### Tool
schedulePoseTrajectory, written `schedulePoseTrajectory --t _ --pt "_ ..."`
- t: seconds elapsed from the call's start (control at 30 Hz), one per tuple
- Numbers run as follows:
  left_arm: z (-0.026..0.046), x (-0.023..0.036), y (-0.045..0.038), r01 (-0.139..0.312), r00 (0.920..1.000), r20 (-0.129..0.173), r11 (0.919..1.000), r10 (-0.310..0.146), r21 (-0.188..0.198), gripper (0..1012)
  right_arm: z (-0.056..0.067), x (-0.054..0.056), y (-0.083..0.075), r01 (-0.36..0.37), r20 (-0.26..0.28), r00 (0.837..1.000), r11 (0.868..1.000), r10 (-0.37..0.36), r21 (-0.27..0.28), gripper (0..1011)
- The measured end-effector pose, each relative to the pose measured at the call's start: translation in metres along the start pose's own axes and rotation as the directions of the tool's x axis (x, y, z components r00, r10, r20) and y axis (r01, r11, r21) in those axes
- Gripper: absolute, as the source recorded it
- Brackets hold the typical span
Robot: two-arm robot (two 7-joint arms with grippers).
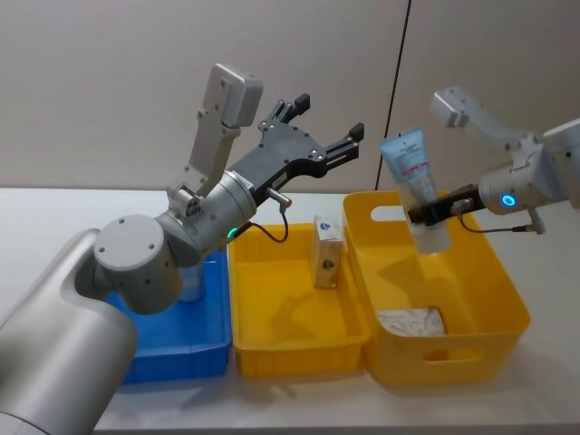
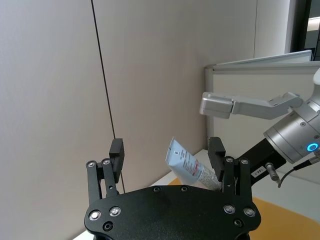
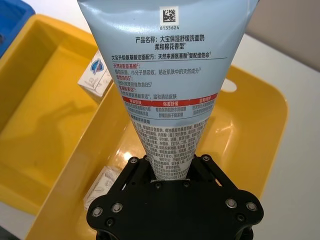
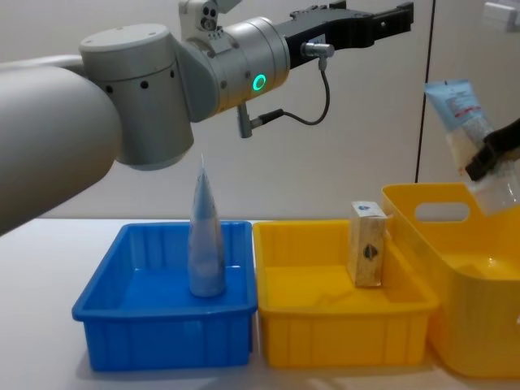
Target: Bimanual collaborative sorting of washing and personal care products
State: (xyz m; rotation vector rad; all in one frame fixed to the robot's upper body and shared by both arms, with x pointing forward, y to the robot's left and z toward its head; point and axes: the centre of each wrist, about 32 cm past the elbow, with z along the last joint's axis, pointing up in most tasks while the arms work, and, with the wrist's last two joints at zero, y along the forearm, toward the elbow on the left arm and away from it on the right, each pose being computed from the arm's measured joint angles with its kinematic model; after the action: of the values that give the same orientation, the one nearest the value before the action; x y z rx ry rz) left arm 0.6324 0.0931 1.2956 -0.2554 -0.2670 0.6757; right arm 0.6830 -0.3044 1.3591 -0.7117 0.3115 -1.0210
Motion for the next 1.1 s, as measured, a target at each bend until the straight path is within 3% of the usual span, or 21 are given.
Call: schedulePoseTrajectory --t 0.37,0.8,1.1 --pt "0.0000 0.0000 0.0000 0.000 1.0000 0.000 1.0000 0.000 0.000 1001 -0.006 -0.005 -0.010 0.038 0.004 0.999 0.995 -0.039 0.091 203" --pt "0.0000 0.0000 0.0000 0.000 1.0000 0.000 1.0000 0.000 0.000 1001 -0.010 -0.008 -0.017 0.063 0.002 0.998 0.987 -0.064 0.147 652" --pt "0.0000 0.0000 0.0000 0.000 1.0000 0.000 1.0000 0.000 0.000 1001 -0.011 -0.009 -0.019 0.071 0.001 0.997 0.984 -0.072 0.161 906"
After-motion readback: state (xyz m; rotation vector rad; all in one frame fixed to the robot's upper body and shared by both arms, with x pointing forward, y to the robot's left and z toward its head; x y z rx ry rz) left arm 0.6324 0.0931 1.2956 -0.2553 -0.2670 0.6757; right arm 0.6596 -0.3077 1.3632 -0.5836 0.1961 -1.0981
